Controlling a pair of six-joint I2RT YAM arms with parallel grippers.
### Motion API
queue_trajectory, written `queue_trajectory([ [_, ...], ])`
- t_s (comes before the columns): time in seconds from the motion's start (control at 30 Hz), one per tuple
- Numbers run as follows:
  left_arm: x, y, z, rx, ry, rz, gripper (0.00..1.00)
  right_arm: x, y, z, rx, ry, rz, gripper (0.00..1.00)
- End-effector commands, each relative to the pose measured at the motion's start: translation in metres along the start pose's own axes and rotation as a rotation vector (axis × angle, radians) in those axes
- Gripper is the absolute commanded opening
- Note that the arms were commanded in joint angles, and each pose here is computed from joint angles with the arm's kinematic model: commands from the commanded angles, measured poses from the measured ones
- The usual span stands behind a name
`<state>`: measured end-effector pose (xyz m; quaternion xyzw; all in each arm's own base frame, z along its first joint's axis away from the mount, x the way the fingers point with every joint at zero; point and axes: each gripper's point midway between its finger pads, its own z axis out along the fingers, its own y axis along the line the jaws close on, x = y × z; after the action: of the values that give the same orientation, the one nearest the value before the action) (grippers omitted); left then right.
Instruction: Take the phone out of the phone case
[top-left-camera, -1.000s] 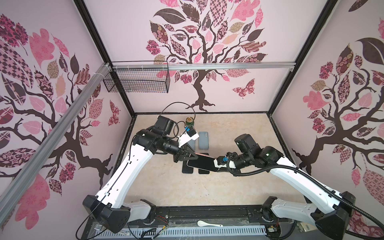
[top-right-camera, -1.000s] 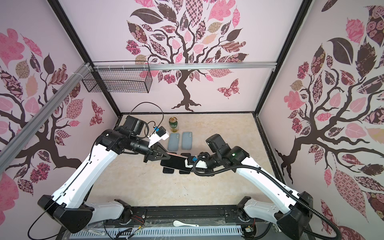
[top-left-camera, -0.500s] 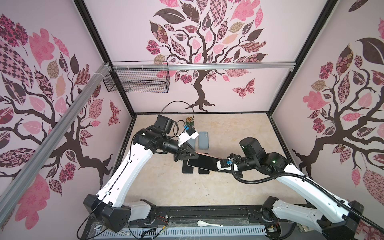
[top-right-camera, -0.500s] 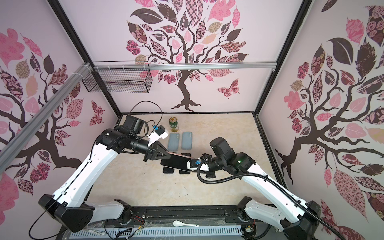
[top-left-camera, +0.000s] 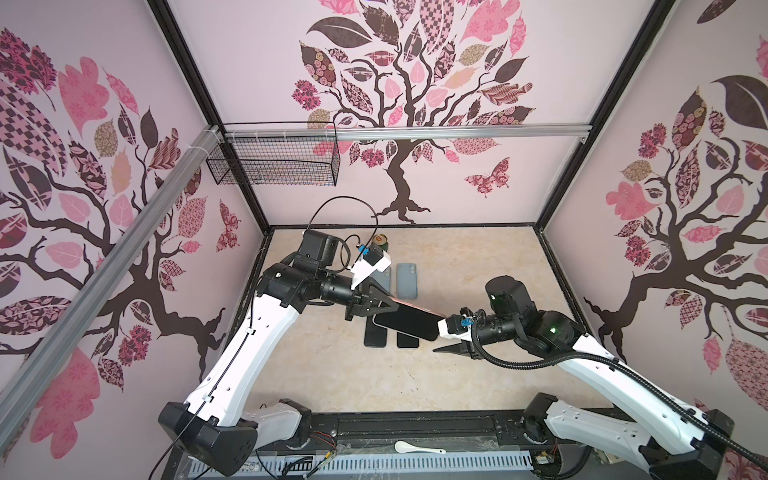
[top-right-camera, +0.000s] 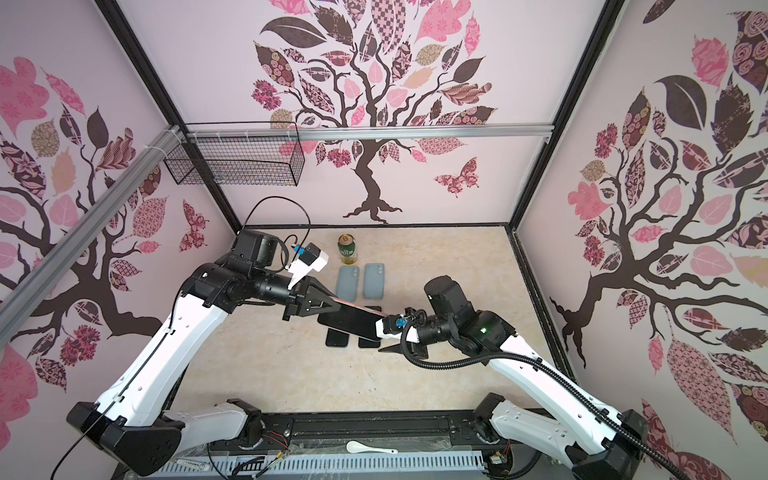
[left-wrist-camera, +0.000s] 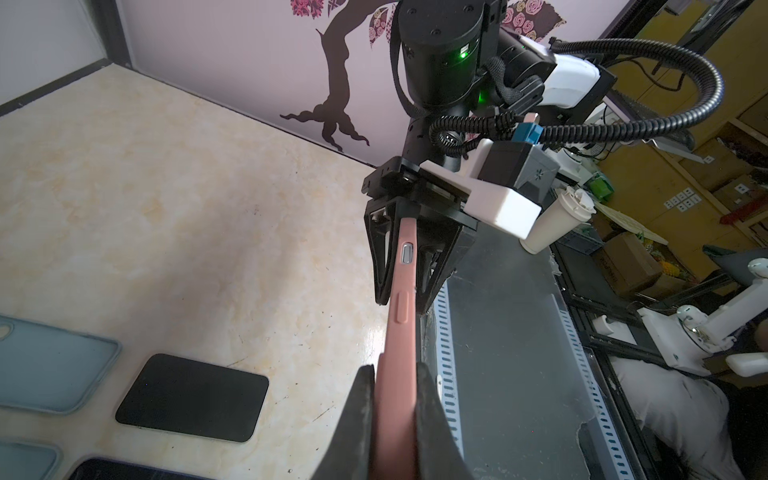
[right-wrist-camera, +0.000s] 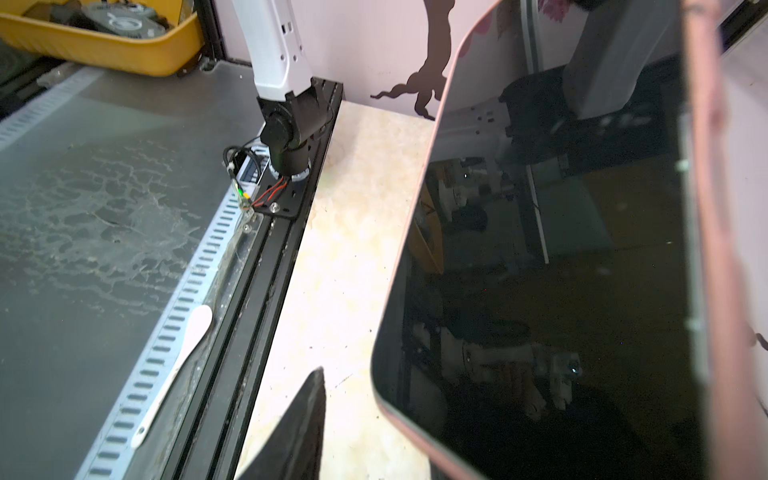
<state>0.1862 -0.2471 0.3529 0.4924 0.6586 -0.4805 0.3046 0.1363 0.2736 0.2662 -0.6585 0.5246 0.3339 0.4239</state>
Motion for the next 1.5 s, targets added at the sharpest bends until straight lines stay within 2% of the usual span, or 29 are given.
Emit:
queue_trajectory([
  [0.0, -0.004, 0.020, 0.003, -0.065, -0.020, 0.067, 0.00, -0.068, 0.007, -0.013, -0.022, -0.267, -0.130, 0.41],
  [0.17, -0.002, 0.023, -0.001, -0.096, -0.024, 0.069, 0.00, -0.080, 0.010, -0.022, -0.005, -0.328, -0.128, 0.36],
  [0.43, -0.004, 0.027, -0.003, -0.098, -0.037, 0.052, 0.00, -0.081, 0.019, -0.024, -0.067, -0.309, -0.139, 0.26],
  [0.57, -0.001, 0.038, -0.004, -0.140, -0.022, 0.007, 0.00, -0.081, 0.021, -0.025, -0.077, -0.297, -0.151, 0.20],
  [0.63, -0.001, 0.046, -0.006, -0.150, -0.025, -0.031, 0.00, -0.083, 0.023, -0.026, -0.091, -0.298, -0.153, 0.20],
  [0.7, -0.002, 0.051, -0.008, -0.149, -0.035, -0.055, 0.00, -0.084, 0.024, -0.027, -0.099, -0.303, -0.156, 0.25],
  [0.87, -0.004, 0.053, -0.009, -0.155, -0.047, -0.061, 0.00, -0.084, 0.025, -0.027, -0.102, -0.305, -0.157, 0.28],
  [1.27, 0.000, 0.065, -0.007, -0.183, -0.028, -0.110, 0.00, -0.084, 0.026, -0.027, -0.113, -0.297, -0.159, 0.15],
  [1.47, 0.002, 0.070, -0.004, -0.173, -0.015, -0.147, 0.00, -0.083, 0.025, -0.026, -0.111, -0.287, -0.163, 0.25],
])
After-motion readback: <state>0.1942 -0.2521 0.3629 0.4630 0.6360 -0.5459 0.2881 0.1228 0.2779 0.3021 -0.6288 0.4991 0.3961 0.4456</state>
